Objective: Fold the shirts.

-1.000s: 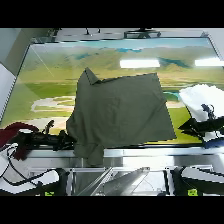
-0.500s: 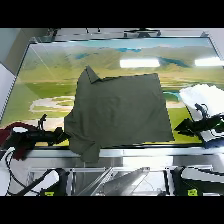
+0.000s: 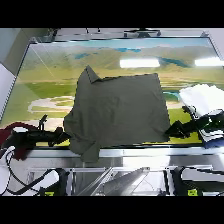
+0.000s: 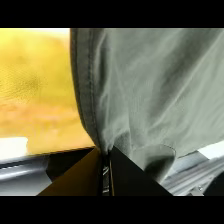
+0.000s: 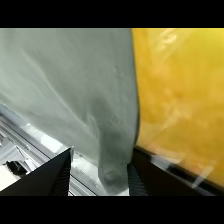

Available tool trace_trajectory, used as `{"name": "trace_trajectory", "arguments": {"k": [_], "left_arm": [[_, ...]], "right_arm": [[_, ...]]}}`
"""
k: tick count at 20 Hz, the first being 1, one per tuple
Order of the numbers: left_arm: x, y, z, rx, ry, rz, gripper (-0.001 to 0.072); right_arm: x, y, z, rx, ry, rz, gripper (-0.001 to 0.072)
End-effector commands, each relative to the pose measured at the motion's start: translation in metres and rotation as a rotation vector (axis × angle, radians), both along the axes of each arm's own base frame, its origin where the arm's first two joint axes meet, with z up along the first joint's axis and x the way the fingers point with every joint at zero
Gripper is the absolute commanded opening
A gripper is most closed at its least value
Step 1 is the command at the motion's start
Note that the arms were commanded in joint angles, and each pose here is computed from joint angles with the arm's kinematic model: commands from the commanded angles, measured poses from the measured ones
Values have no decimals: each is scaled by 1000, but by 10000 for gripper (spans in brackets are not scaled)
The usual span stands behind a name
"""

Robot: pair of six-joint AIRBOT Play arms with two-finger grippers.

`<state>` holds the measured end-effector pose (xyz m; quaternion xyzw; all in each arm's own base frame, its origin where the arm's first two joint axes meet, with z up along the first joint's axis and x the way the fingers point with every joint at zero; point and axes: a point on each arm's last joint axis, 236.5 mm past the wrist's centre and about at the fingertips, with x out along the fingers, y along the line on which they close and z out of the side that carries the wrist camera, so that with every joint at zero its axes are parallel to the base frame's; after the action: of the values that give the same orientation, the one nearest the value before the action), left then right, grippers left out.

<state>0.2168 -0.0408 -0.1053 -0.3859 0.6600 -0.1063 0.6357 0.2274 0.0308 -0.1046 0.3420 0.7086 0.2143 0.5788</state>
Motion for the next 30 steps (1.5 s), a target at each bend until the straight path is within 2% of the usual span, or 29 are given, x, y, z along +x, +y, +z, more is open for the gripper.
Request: {"name": "trace_trajectory", "arguments": {"k": [1,3,4,5,6,8,10,14,16,18,20,23,25,26,28,30], "left_arm": [[-4,-3,-5,-23,30,-3,28],[-5,-4,-7,-32,40,-8,28],[-6,-4,-8,-35,46,-8,28],[-6,-4,-9,-38,48,-7,28],[-6,-5,-8,-42,47,-5,28],[7,-16,9,-103,-16,13,28],[40,-33,57,-228,-206,39,28],[82,-56,249,-479,-751,-12,28],[58,-69,382,-614,-1130,-102,28],[2,-81,497,-682,-1510,-213,28],[-54,-90,574,-634,-1808,-289,28],[-91,-95,635,-409,-2058,-272,28],[-85,-88,647,-280,-2092,-245,28],[-77,-82,649,-257,-2079,-231,28],[-39,-60,636,-181,-1961,-191,28],[9,-47,598,-93,-1763,-214,28]], "right_arm": [[3,8,5,37,-3,-8,383],[5,11,7,47,-8,-16,353],[7,14,9,55,-11,-16,262],[8,17,9,60,-11,-14,104],[9,20,11,68,-15,-14,17],[24,31,23,126,-47,-61,17],[55,41,56,220,-164,-127,17],[115,52,211,413,-668,-179,17],[114,56,327,472,-1031,-182,17],[79,65,443,483,-1404,-160,17],[33,77,525,367,-1714,-135,17],[-22,89,609,107,-2040,-191,17],[-38,87,642,-60,-2163,-268,16],[-37,80,649,-159,-2188,-299,16],[-17,59,641,-290,-2143,-339,16],[15,45,610,-229,-1973,-331,16]]}}
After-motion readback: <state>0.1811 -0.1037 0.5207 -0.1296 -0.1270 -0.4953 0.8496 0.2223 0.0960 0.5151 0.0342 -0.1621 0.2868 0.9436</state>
